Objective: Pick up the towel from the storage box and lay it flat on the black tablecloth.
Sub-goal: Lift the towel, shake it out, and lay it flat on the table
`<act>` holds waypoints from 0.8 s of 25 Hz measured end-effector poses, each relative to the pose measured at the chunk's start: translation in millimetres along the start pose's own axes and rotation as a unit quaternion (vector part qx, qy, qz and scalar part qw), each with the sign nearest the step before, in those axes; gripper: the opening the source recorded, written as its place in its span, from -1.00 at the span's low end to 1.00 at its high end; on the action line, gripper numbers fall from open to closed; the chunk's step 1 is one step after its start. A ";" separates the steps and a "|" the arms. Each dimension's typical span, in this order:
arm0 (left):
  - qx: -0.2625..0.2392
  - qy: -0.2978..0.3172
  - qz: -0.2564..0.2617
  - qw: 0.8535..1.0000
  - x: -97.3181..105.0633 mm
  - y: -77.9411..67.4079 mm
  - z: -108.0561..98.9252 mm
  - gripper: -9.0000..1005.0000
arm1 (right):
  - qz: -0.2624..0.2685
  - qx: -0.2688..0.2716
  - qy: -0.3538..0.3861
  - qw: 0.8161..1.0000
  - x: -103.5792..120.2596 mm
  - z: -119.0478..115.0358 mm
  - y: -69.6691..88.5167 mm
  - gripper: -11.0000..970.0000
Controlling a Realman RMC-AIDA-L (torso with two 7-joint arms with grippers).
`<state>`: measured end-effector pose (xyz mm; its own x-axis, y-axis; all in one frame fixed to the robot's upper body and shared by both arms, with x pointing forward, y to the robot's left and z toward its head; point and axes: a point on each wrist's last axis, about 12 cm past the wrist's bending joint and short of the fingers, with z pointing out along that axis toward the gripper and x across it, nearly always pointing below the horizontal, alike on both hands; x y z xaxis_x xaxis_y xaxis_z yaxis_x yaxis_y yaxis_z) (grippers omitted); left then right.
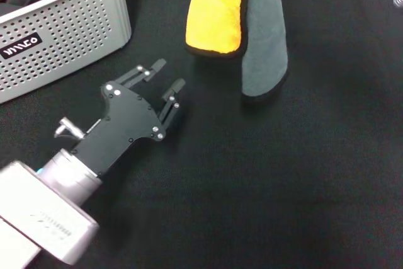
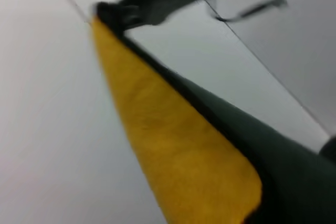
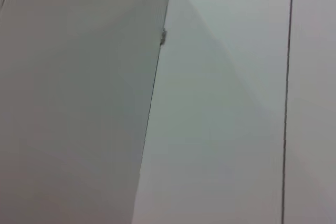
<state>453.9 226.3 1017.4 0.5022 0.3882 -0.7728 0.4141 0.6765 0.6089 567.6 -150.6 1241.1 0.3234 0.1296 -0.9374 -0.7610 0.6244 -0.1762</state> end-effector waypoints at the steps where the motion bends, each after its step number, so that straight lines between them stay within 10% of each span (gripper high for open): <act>1: -0.003 0.004 0.031 1.000 -0.9 -3.0 1.9 -0.26 | 0.011 -0.003 -0.001 1.000 -2.3 3.2 -0.6 -0.93; 20: -0.109 0.039 0.263 0.958 -9.9 5.3 9.2 -0.26 | 0.140 -0.054 0.005 0.989 -22.6 50.0 -5.8 -0.92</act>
<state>458.1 220.2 1030.0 0.5370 0.7509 -0.3845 -0.0532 0.4850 0.8729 592.8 -118.7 1278.3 0.0866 0.2778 -0.9567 -0.8752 0.4800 0.0601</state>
